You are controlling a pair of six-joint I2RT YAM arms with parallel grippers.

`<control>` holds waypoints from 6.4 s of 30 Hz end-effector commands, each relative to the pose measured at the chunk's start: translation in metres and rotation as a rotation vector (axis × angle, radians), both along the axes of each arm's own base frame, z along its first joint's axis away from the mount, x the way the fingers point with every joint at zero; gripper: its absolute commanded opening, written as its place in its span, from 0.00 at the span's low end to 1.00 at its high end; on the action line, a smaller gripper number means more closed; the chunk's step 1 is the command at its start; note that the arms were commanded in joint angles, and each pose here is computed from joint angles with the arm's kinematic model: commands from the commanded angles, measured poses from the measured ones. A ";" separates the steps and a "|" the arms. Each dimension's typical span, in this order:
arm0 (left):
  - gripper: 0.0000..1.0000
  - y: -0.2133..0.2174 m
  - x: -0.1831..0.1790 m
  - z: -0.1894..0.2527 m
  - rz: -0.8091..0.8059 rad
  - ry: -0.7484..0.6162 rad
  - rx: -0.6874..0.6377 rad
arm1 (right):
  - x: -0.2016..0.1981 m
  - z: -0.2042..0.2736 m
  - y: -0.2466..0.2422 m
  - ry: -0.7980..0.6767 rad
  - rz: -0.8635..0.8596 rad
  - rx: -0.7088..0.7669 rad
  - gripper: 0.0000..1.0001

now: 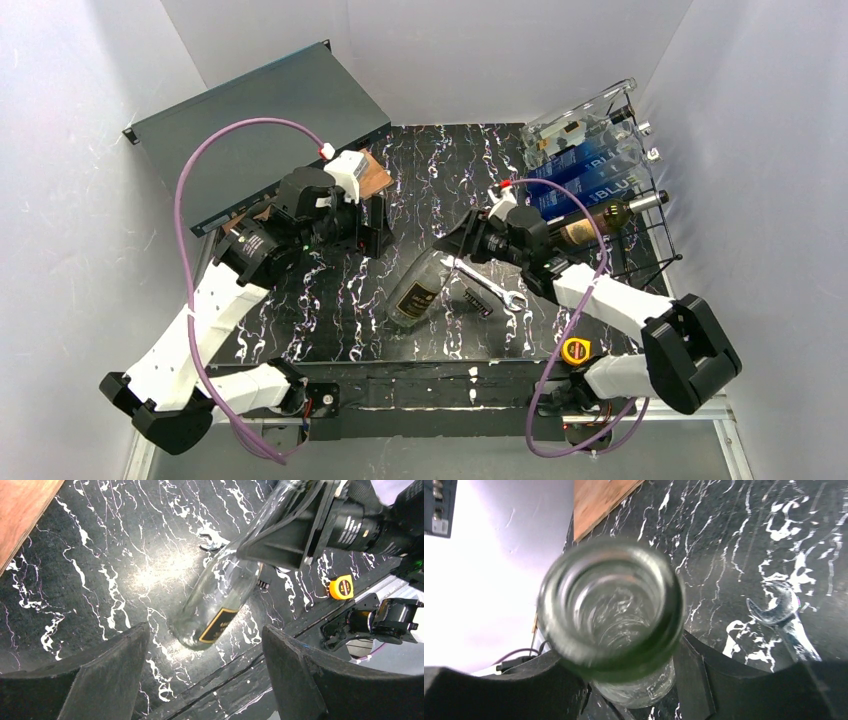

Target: Put the wine bottle on the wine rack

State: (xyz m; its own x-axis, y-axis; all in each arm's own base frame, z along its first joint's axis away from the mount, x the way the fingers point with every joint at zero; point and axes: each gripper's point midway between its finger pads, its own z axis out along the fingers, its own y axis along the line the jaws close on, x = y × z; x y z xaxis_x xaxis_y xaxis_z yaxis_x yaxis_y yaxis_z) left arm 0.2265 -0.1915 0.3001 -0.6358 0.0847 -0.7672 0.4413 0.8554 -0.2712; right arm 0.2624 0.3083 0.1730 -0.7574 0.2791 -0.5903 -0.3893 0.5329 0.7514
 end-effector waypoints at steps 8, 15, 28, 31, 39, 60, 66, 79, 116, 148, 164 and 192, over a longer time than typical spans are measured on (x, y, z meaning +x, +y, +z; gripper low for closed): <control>0.81 0.012 -0.011 0.000 0.005 -0.028 0.007 | 0.018 0.109 -0.053 -0.168 -0.158 0.237 0.01; 0.81 0.014 -0.014 -0.005 0.010 -0.019 0.005 | 0.026 0.116 -0.086 -0.143 -0.242 0.255 0.01; 0.81 0.016 -0.015 -0.009 0.000 -0.020 0.021 | 0.042 0.106 -0.160 -0.023 -0.487 0.131 0.01; 0.81 0.015 -0.014 -0.007 -0.005 -0.027 0.024 | 0.043 0.107 -0.169 -0.015 -0.516 0.141 0.01; 0.82 0.017 -0.016 -0.013 -0.010 -0.021 0.038 | 0.050 0.115 -0.195 -0.032 -0.614 0.058 0.01; 0.82 0.023 -0.022 -0.015 -0.024 -0.030 0.055 | 0.055 0.142 -0.274 -0.107 -0.933 -0.190 0.01; 0.82 0.024 -0.024 -0.013 -0.028 -0.034 0.058 | 0.054 0.135 -0.296 -0.086 -1.005 -0.267 0.01; 0.82 0.023 -0.026 -0.017 -0.023 -0.014 0.047 | 0.051 0.129 -0.323 -0.055 -1.105 -0.382 0.01; 0.82 0.025 -0.028 -0.023 -0.023 -0.004 0.055 | 0.043 0.044 -0.353 0.175 -1.153 -0.547 0.14; 0.82 0.022 -0.026 -0.021 -0.025 -0.010 0.045 | 0.027 0.032 -0.379 0.229 -1.178 -0.728 0.56; 0.82 0.026 -0.028 -0.024 -0.024 -0.015 0.051 | 0.018 0.029 -0.389 0.241 -1.198 -0.793 0.65; 0.82 0.030 -0.030 -0.022 -0.039 -0.059 0.056 | 0.005 0.091 -0.369 0.130 -1.082 -0.741 0.99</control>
